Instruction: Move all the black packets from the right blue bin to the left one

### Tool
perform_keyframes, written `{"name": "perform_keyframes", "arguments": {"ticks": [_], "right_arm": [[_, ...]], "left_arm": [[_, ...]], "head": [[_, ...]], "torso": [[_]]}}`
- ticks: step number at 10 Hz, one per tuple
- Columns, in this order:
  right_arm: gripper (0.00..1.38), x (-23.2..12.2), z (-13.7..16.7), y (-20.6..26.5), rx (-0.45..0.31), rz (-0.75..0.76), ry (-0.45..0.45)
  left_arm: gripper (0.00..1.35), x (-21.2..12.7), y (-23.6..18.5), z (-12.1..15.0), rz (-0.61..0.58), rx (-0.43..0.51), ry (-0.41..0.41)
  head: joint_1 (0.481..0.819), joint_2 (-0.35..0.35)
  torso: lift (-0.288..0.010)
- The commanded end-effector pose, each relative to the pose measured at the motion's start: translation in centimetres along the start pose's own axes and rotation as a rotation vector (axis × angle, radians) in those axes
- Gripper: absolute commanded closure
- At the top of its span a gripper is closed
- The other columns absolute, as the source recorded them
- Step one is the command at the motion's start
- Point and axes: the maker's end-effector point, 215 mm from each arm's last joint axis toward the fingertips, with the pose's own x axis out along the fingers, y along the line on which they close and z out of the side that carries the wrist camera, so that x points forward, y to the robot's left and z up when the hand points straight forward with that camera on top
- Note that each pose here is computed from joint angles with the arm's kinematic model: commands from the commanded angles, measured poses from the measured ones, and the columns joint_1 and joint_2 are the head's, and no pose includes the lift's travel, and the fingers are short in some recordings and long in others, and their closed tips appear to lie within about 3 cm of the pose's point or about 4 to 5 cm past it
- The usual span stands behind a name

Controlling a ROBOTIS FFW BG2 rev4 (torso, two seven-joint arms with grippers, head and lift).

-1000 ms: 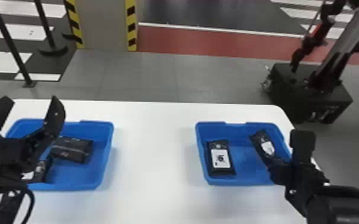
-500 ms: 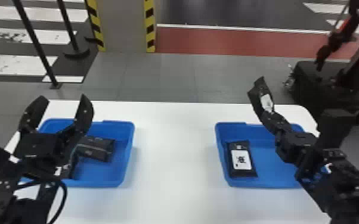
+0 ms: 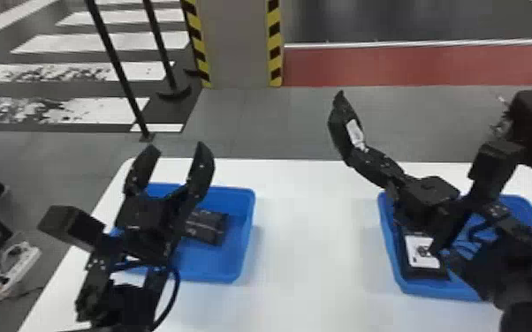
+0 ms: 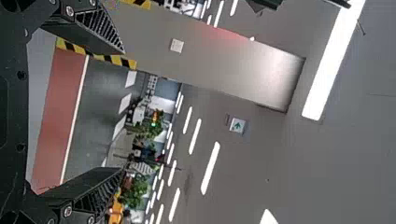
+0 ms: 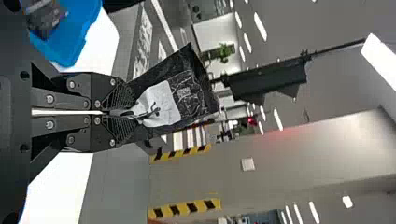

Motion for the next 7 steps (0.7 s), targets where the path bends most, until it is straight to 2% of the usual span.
{"name": "perform_keyframes", "arguments": {"ticks": [1, 2, 3, 5, 7], "right_arm": [[1.12, 1.2, 0.2, 2.7, -0.007, 0.062, -0.002], [1.12, 1.7, 0.4, 4.1, -0.012, 0.092, -0.001], [1.12, 2.4, -0.8, 5.6, -0.004, 0.131, 0.038], [1.12, 3.8, -2.9, 8.1, 0.018, 0.189, 0.078], [1.12, 4.7, -2.8, 10.2, 0.023, 0.235, 0.081]], "left_arm": [[0.14, 1.6, -3.7, -2.0, -0.11, -0.183, 0.062], [0.14, 2.9, -5.9, -2.4, -0.195, -0.214, 0.094], [0.14, 3.4, -7.2, -3.1, -0.247, -0.229, 0.134], [0.14, 3.4, -7.7, -3.2, -0.256, -0.237, 0.141], [0.14, 3.5, -8.2, -3.7, -0.267, -0.211, 0.171]], "head": [[0.658, 0.151], [0.656, 0.147], [0.651, 0.128], [0.65, 0.128], [0.662, 0.156]], "torso": [[-0.11], [-0.11], [-0.11], [-0.11], [-0.11]]}}
